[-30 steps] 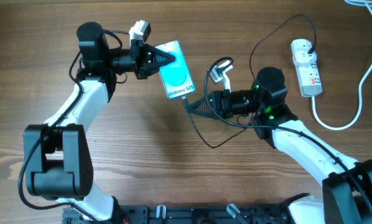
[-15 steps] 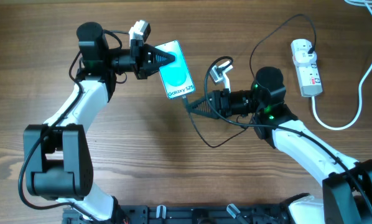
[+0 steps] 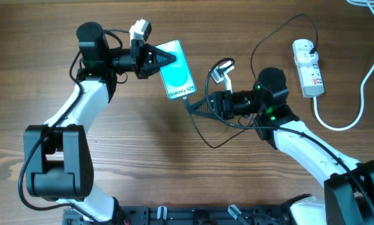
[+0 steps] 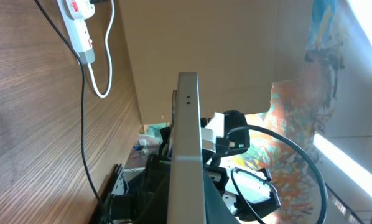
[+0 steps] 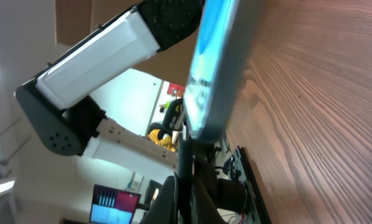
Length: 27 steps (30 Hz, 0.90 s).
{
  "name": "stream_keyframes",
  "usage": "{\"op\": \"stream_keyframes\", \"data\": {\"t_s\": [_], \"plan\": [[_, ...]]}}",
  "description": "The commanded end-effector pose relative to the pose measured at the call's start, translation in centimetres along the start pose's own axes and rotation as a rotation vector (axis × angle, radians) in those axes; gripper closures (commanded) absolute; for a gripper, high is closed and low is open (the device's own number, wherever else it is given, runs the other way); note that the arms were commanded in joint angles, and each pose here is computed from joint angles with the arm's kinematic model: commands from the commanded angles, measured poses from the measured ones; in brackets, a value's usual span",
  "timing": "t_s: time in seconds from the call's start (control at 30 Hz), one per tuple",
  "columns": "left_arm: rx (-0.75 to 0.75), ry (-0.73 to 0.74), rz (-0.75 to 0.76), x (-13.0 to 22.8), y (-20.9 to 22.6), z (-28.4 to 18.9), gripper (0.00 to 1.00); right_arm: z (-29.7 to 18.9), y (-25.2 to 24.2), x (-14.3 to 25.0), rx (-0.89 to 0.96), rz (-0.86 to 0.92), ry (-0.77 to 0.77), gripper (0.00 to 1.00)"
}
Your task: Plug charger to phone and switch on socket
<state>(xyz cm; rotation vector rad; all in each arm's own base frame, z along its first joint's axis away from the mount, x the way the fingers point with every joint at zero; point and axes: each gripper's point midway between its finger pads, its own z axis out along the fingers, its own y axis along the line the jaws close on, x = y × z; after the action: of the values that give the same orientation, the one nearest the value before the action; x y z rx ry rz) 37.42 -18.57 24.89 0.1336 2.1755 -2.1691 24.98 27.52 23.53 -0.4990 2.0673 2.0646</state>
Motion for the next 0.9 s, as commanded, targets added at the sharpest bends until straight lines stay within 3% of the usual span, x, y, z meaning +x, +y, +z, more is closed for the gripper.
{"op": "stream_keyframes", "data": {"t_s": [0.0, 0.23, 0.87], "plan": [[0.006, 0.016, 0.066, 0.2, -1.4, -0.3, 0.96, 0.0, 0.7, 0.6, -0.02, 0.002, 0.031, 0.96], [0.006, 0.017, 0.061, 0.2, -1.3, -0.2, 0.96, 0.0, -0.2, 0.6, 0.004, 0.067, 0.018, 0.96], [0.008, 0.028, 0.051, 0.5, -1.3, 0.2, 0.96, 0.0, -0.3, 0.3, 0.012, 0.039, 0.0, 0.96]]}}
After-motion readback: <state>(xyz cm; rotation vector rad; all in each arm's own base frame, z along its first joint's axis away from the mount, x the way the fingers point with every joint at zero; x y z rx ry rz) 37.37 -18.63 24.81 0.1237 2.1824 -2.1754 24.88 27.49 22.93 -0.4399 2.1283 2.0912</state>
